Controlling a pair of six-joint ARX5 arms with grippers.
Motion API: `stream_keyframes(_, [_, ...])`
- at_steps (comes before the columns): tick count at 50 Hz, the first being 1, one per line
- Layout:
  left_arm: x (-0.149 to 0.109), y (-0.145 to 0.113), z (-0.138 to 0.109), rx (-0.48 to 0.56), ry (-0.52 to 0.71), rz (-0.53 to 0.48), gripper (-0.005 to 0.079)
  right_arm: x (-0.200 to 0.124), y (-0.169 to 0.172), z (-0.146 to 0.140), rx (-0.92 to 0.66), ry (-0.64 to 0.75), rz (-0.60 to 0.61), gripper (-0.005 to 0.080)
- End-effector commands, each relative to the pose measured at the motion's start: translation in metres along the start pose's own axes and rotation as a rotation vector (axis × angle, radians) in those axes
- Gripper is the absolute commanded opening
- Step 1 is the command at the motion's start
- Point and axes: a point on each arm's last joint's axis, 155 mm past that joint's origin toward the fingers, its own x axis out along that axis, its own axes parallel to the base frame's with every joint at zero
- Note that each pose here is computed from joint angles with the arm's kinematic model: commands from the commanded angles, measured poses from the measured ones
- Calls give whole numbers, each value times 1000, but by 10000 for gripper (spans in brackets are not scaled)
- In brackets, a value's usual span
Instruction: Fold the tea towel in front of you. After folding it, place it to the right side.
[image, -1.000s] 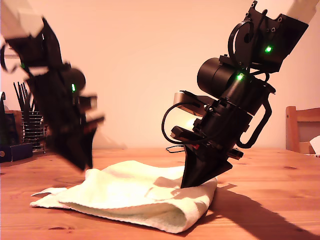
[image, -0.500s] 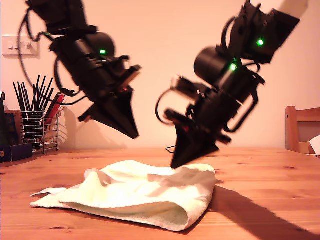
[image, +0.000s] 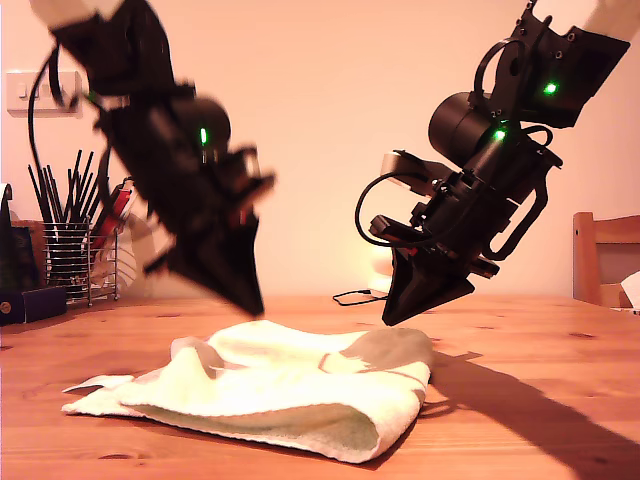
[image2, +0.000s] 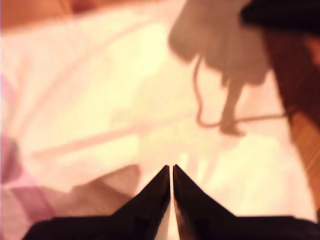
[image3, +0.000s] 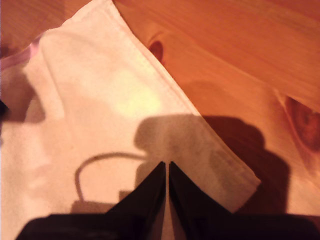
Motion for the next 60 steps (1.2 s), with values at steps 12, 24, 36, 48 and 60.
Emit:
stream_keyframes(12, [30, 2, -46, -35, 117, -13, -24, 19, -1, -20, -5, 52, 17, -13])
stream_keyframes(24, [36, -11, -70, -57, 186, -63, -24, 31, -6, -35, 0, 93, 13, -13])
stream_keyframes(36, [34, 12, -84, -38, 233, 50, -24, 30, -10, -51, 5, 158, -12, -13])
stream_keyframes(48, [25, 49, -85, -2, 239, 191, -24, 25, -2, -80, 58, 278, -10, -13])
stream_keyframes(60, [18, 78, -74, 11, 197, 285, -24, 23, 20, -102, 52, 380, 16, -13])
